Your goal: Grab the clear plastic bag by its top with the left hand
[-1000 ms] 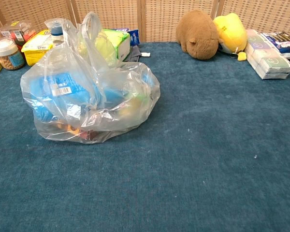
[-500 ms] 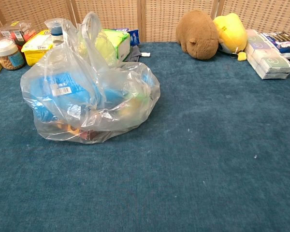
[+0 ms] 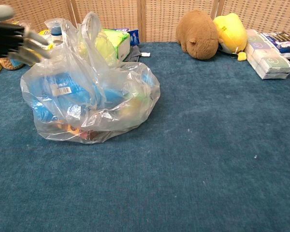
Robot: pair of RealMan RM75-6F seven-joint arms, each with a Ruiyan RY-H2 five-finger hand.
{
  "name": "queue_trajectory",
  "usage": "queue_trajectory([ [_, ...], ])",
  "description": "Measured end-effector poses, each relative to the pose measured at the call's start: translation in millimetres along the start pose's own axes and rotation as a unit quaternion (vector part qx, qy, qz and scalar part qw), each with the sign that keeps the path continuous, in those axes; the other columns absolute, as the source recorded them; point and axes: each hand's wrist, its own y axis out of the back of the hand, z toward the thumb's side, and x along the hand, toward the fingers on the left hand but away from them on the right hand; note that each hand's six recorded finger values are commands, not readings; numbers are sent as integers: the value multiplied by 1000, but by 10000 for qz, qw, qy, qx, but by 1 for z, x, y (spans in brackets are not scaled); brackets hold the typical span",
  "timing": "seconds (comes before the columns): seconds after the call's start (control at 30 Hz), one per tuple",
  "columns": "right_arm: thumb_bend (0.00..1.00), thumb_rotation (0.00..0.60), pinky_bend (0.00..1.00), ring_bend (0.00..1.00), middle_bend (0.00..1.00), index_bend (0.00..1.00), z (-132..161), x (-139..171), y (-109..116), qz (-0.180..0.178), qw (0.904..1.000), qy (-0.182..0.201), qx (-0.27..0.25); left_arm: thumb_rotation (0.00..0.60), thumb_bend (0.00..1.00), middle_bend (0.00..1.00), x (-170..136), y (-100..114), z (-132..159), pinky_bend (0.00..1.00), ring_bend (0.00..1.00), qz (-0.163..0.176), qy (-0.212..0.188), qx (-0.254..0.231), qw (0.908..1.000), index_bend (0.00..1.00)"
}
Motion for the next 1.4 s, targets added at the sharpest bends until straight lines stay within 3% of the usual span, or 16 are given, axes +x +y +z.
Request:
queue_trajectory([
  [0.3, 284, 592, 426, 404, 403, 338, -6, 3, -1, -5, 10000, -90, -26, 0, 153, 238, 38, -19, 26, 144, 202, -429, -175, -368, 9982, 199],
  [0.57, 285, 590, 426, 404, 404, 338, -15, 8, 0, -38, 9998, -200, -39, 0, 154, 238, 66, -28, 34, 145, 202, -534, -198, -604, 9965, 199],
  [0.77, 285, 593, 426, 404, 404, 338, -17, 11, 2, -66, 9997, -239, -61, 0, 154, 237, 83, -38, 42, 145, 202, -637, -208, -1173, 9908, 199],
  [0.93, 285, 594, 425, 404, 404, 338, -18, 14, 2, -67, 9996, -272, -77, 0, 154, 237, 94, -48, 53, 150, 202, -818, -261, -1906, 9779, 199],
  [1.07, 285, 594, 425, 403, 404, 338, -18, 15, 3, -71, 9996, -276, -91, 0, 160, 239, 101, -55, 61, 194, 203, -974, -282, -2612, 9600, 209],
  [1.17, 286, 595, 424, 404, 404, 338, -17, 14, 3, -72, 9996, -261, -114, 0, 202, 286, 106, -60, 68, 295, 255, -1081, -297, -3242, 9393, 250],
  [1.27, 286, 595, 424, 405, 404, 338, -17, 15, 3, -72, 9996, -249, -122, 0, 305, 345, 111, -63, 74, 412, 341, -1176, -301, -3924, 9118, 311],
  [1.4, 287, 593, 424, 405, 405, 339, -17, 16, 4, -60, 9996, -250, -129, 0, 385, 418, 117, -64, 84, 554, 452, -1283, -333, -4879, 8628, 364],
])
